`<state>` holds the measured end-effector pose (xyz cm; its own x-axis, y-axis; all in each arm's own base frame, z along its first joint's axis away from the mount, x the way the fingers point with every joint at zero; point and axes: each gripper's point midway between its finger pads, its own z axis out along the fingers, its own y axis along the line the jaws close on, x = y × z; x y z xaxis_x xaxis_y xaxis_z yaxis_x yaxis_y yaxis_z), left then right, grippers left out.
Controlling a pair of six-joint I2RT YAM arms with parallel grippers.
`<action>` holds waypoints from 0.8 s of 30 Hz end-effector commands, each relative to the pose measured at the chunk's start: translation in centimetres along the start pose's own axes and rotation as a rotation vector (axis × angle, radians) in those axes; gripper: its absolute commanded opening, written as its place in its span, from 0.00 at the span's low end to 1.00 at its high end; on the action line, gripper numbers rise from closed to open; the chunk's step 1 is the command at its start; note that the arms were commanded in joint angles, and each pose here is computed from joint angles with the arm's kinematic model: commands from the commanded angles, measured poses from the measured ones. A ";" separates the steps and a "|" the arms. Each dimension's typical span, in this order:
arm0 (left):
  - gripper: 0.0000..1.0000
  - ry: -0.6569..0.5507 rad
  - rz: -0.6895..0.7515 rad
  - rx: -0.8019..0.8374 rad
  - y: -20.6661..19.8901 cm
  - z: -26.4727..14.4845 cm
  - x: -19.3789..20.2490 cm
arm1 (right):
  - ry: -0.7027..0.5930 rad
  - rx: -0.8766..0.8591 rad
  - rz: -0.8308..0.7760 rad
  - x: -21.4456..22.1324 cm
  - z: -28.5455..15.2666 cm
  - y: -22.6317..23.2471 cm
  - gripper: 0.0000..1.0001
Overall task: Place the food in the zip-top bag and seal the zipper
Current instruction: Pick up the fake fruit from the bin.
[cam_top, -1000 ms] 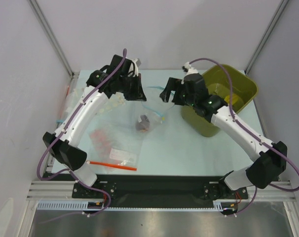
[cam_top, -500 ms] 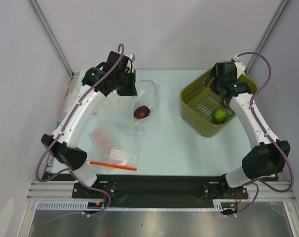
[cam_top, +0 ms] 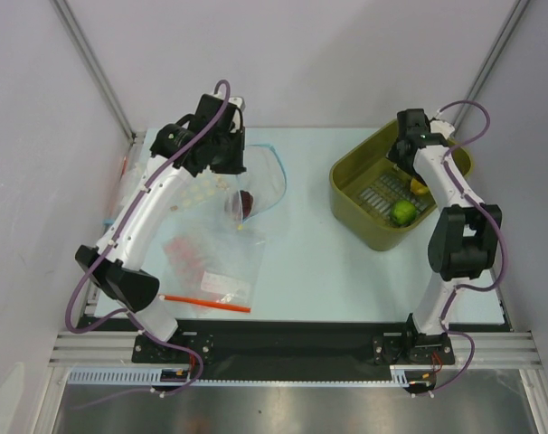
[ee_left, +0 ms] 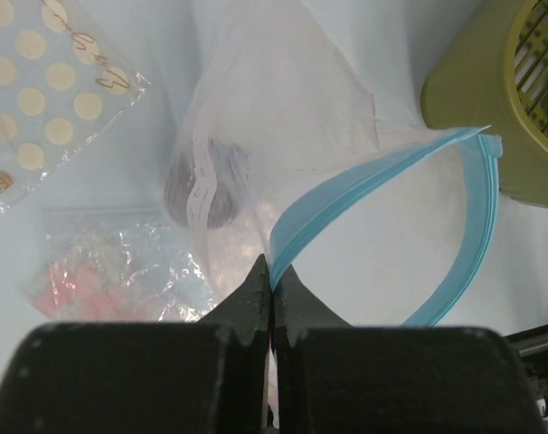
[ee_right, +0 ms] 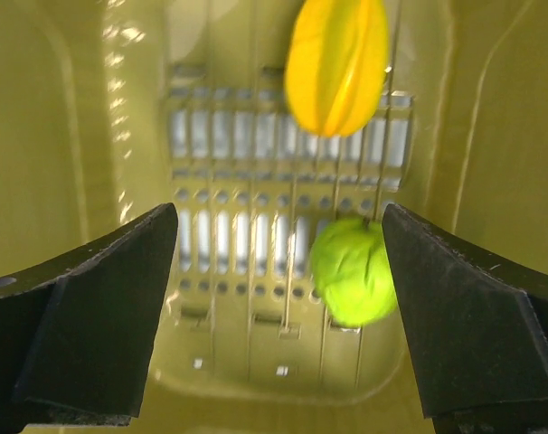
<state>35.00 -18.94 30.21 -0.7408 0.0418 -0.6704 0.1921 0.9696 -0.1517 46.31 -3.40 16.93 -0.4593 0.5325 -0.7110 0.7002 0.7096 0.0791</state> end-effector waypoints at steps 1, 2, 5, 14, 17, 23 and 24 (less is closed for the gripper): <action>0.00 -0.026 0.023 0.031 -0.4 0.8 -0.6 | -0.043 0.072 0.017 -1.9 1.6 -0.9 1.00; 0.00 -0.034 0.022 0.040 -0.6 1.2 -0.7 | -0.046 0.076 0.021 -2.3 2.0 -0.9 1.00; 0.00 -0.009 0.028 0.058 -0.8 2.7 0.2 | -0.028 0.107 0.006 -2.1 3.7 -1.1 1.00; 0.00 0.045 0.031 0.080 -1.1 4.8 2.0 | 0.035 0.196 -0.005 -0.5 7.7 -2.8 1.00; 0.00 0.049 0.033 0.079 -1.2 5.0 2.2 | 0.040 0.229 -0.015 0.0 8.6 -3.2 1.00; 0.00 0.052 0.035 0.078 -1.1 5.1 2.2 | 0.042 0.256 -0.018 0.5 10.6 -4.0 0.99; 0.00 0.053 0.033 0.077 -1.1 5.2 2.3 | 0.046 0.262 -0.017 0.5 11.0 -4.3 0.98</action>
<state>35.80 -20.95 24.67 -0.7854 0.0847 -0.6131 0.2445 0.9525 -0.1817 48.06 -9.75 7.74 -0.5325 0.5596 -0.6350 0.7842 0.6086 -0.1213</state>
